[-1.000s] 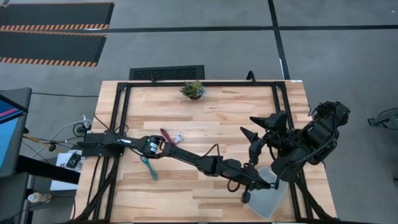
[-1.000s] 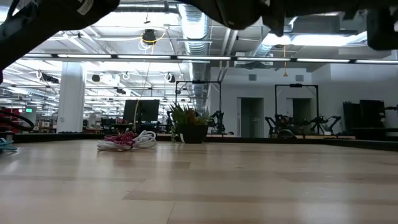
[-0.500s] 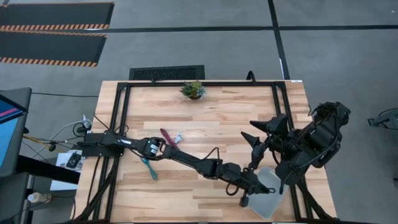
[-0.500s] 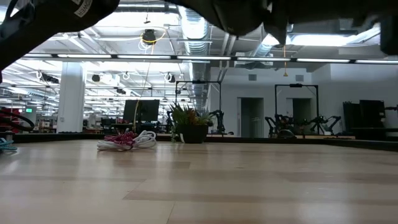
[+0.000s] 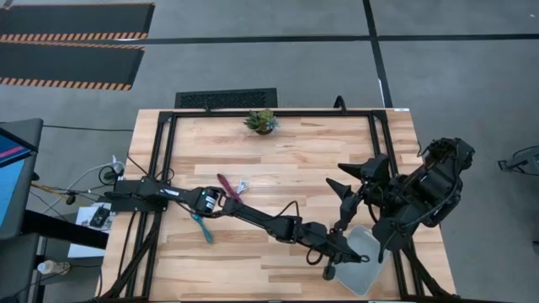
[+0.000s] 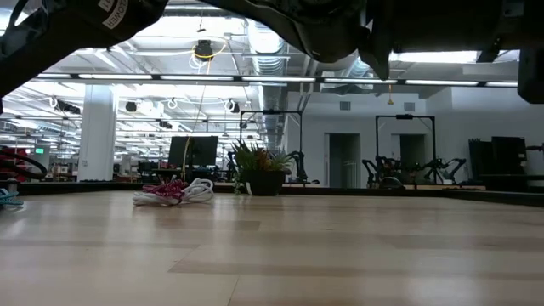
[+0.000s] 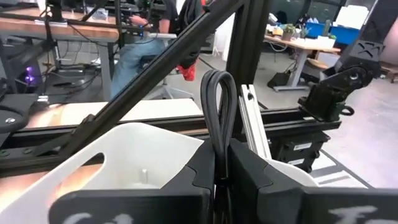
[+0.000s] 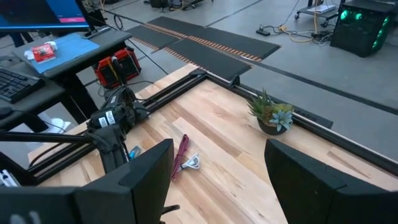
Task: Pick and place USB-C Cables
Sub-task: Put the black charger cable into the white bin
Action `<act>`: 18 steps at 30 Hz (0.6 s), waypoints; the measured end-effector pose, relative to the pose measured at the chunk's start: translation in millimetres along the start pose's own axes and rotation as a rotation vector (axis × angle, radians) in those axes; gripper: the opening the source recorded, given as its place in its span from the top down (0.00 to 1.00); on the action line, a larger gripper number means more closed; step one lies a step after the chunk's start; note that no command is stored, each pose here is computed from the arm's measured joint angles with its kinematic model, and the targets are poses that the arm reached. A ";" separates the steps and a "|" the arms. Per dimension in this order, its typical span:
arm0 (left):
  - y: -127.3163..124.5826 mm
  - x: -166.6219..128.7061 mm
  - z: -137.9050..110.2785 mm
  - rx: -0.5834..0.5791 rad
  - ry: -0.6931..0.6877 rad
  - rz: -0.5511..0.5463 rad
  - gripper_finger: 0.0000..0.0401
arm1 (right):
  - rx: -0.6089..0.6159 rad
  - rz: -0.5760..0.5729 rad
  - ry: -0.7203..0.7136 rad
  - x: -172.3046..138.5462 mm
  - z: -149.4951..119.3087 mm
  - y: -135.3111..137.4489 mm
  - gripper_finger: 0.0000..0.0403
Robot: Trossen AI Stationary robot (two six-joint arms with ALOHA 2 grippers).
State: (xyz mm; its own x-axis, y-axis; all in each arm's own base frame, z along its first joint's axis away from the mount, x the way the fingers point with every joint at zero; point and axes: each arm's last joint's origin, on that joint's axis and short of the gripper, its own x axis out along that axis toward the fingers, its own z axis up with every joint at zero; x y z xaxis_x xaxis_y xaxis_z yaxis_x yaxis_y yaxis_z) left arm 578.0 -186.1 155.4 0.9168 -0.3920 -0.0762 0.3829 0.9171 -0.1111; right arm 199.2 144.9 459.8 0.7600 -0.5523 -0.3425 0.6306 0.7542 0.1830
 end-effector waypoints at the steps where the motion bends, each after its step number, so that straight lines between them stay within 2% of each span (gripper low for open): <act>1: -1.9 0.2 -0.2 0.011 0.000 -0.003 0.98 | -0.002 -0.001 0.000 0.0 0.0 -0.1 0.31; 6: -12.3 1.0 -3.0 0.070 0.019 -0.021 0.98 | -0.005 -0.002 -0.004 0.0 0.0 -0.1 0.31; 14: -15.9 1.1 -7.1 0.088 0.057 -0.027 0.97 | -0.021 -0.002 -0.004 0.0 0.1 -0.1 0.31; 18: -15.2 1.1 -7.0 0.097 0.057 -0.025 0.94 | -0.020 -0.002 -0.004 0.0 0.1 -0.2 0.31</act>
State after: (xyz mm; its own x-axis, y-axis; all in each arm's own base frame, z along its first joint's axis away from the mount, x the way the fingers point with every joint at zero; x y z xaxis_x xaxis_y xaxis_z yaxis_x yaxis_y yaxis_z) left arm 572.4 -200.9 150.0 0.9000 -0.4157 -0.1307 0.4172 0.9086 -0.0173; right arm 199.2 144.8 459.8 0.7593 -0.5555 -0.3389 0.6290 0.7600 0.1635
